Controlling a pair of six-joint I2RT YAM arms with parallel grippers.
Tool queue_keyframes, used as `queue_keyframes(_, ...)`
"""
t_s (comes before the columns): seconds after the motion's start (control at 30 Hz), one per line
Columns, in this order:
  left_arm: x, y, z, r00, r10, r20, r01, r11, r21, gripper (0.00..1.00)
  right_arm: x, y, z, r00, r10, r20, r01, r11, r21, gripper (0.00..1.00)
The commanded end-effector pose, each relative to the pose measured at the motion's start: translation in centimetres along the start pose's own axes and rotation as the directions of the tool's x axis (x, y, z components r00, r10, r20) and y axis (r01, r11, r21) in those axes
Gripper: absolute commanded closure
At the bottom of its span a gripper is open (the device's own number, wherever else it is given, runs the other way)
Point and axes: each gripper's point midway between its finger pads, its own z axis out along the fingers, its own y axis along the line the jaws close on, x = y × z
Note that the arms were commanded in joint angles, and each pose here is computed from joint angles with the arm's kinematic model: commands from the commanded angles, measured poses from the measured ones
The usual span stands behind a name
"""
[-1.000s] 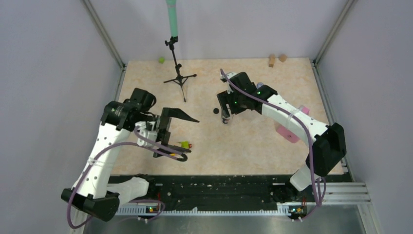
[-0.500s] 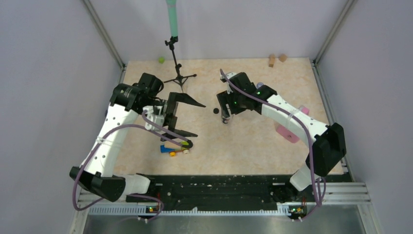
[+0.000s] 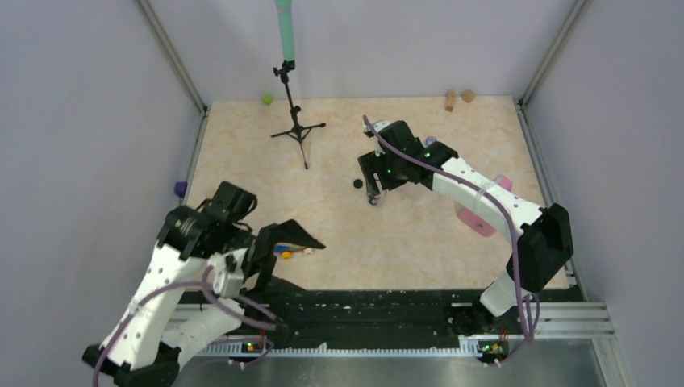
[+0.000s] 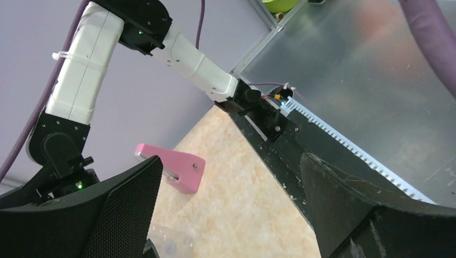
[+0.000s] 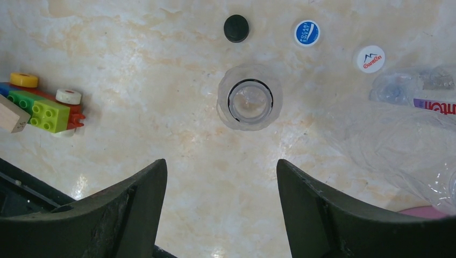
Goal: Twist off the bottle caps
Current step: Reset both arms
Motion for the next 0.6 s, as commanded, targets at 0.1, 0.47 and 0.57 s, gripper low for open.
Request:
queue_keyframes(0.1,2.3,-1.3,-1.8,0.978,-0.069,-0.196,0.044,0.99,-0.131,0.02,-1.8,0.7,-2.0,0.998,-0.004,0.07,0.006,1.0,-0.017,0.27)
queue_keyframes(0.47,6.4,6.4,-6.2,0.945,-0.076,-0.318,-0.131,0.803,-0.582,0.02,-1.3,1.0,-1.5,0.999,-0.007,0.052,0.009,1.0,-0.02,0.27)
queue_keyframes(0.57,5.9,8.6,-7.9,0.957,-0.077,-0.279,-0.153,0.684,-0.713,0.01,-1.4,0.9,-1.5,0.998,-0.003,0.055,0.004,1.0,-0.012,0.27)
